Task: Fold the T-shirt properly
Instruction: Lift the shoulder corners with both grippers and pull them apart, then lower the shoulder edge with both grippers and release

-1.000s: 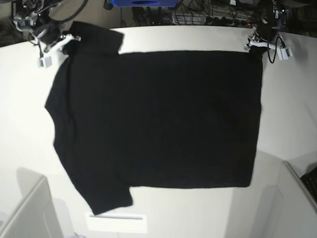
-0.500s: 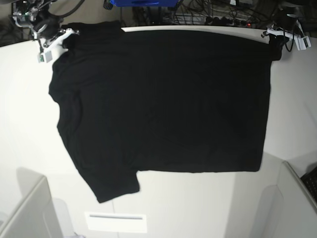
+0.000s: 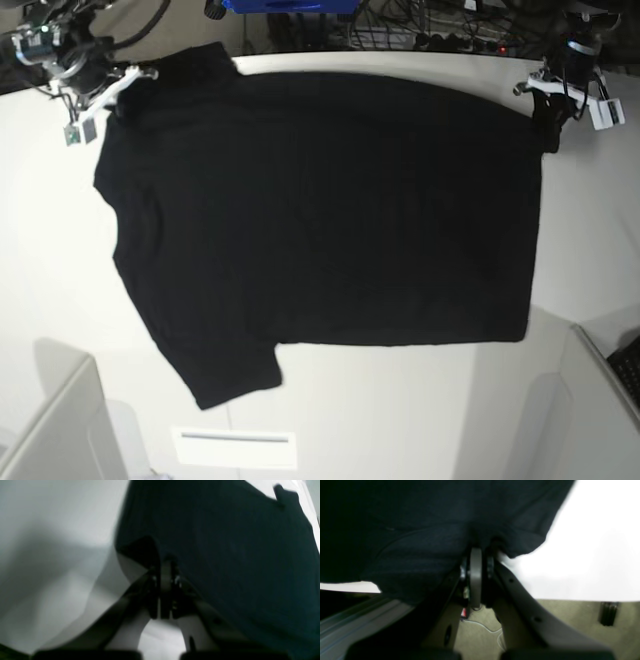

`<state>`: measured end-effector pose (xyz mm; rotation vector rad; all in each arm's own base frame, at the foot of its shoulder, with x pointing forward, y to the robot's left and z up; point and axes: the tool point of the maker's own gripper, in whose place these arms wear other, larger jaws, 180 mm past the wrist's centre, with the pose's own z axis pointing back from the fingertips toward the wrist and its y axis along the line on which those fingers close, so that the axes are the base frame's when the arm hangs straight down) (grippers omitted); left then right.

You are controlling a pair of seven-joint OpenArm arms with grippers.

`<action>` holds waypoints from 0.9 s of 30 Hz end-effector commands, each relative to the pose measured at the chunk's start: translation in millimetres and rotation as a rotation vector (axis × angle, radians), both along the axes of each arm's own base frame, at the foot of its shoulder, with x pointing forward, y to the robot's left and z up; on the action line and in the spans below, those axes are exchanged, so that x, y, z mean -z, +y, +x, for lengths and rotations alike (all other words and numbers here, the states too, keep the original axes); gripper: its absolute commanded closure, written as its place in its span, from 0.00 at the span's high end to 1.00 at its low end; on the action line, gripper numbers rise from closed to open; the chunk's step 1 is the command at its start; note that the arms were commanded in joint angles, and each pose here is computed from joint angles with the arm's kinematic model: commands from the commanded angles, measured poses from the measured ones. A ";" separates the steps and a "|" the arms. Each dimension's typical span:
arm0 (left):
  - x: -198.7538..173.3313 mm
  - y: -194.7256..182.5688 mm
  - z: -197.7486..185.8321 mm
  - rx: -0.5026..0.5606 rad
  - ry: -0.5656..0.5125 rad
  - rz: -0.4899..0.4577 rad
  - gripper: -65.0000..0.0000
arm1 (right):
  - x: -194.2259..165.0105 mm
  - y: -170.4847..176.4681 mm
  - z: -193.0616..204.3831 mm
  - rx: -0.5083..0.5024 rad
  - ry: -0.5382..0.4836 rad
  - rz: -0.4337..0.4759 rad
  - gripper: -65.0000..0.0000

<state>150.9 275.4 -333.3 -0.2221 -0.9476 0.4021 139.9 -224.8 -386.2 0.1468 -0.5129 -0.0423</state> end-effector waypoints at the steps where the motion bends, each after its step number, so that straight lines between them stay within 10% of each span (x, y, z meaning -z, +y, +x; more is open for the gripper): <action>1: -10.8 1.0 4.3 0.006 -0.041 0.011 0.00 | -13.7 -4.6 18.5 -0.009 -0.070 -0.015 0.00; 27: -2.9 16.2 67.1 -0.111 -0.127 -0.078 0.00 | -24.9 22.6 172.3 0.028 -0.182 0.201 0.00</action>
